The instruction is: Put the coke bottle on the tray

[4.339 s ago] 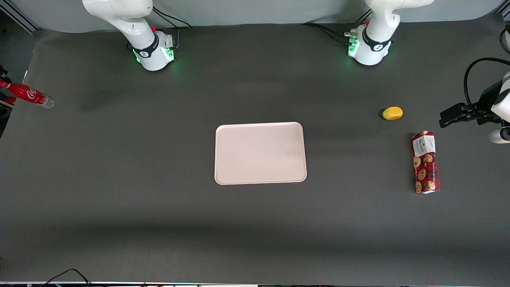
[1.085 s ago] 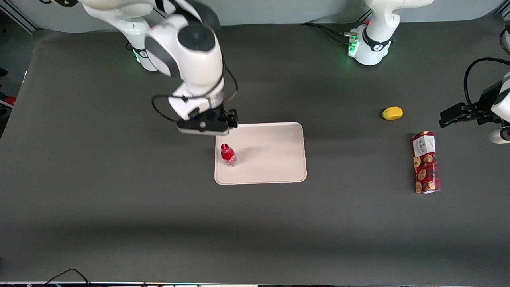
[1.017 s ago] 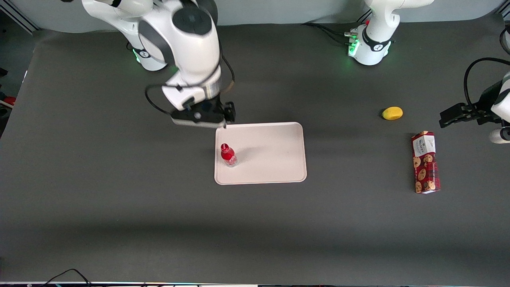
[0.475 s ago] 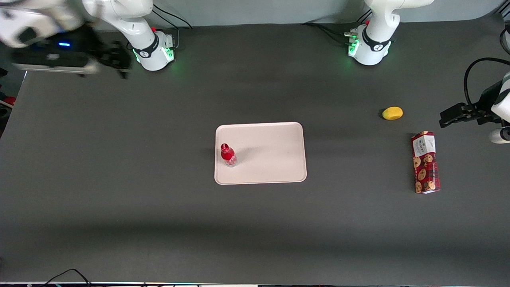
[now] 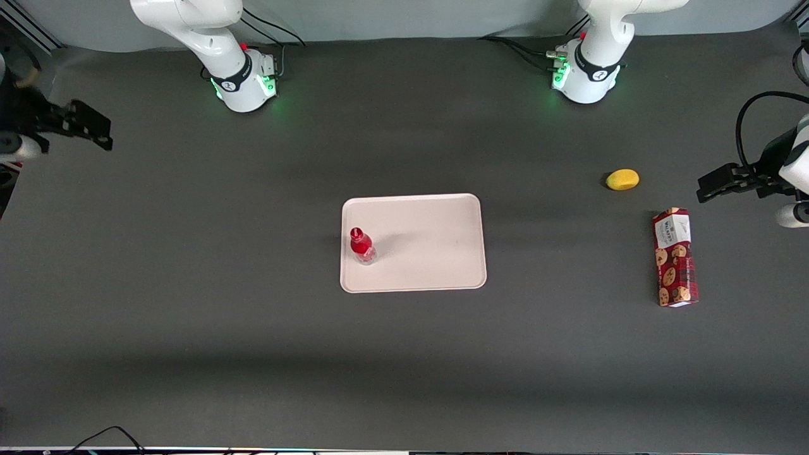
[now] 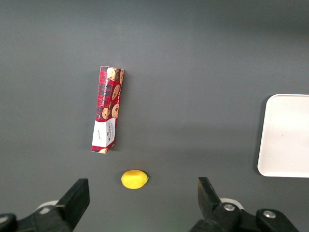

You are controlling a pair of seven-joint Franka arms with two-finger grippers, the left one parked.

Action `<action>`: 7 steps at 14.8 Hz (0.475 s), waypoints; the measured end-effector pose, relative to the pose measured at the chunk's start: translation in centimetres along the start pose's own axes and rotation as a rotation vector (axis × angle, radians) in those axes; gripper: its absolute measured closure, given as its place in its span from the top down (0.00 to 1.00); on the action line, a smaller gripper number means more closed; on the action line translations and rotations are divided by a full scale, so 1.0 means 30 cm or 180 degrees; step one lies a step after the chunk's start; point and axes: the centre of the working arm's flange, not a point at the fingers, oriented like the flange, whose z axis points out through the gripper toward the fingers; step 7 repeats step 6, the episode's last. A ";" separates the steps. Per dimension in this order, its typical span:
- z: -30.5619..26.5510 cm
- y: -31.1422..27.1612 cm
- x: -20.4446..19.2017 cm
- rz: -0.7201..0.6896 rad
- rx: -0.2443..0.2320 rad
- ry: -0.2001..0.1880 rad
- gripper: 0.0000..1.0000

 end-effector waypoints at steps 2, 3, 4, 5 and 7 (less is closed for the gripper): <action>0.082 0.012 -0.002 -0.0011 0.0088 0.0028 1.00; 0.103 0.008 -0.009 -0.0020 0.0141 0.0024 1.00; 0.113 -0.002 -0.013 -0.0027 0.0227 0.0032 1.00; 0.112 -0.009 -0.011 -0.0028 0.0309 0.0052 1.00; 0.105 -0.007 -0.009 -0.0018 0.0355 0.0080 1.00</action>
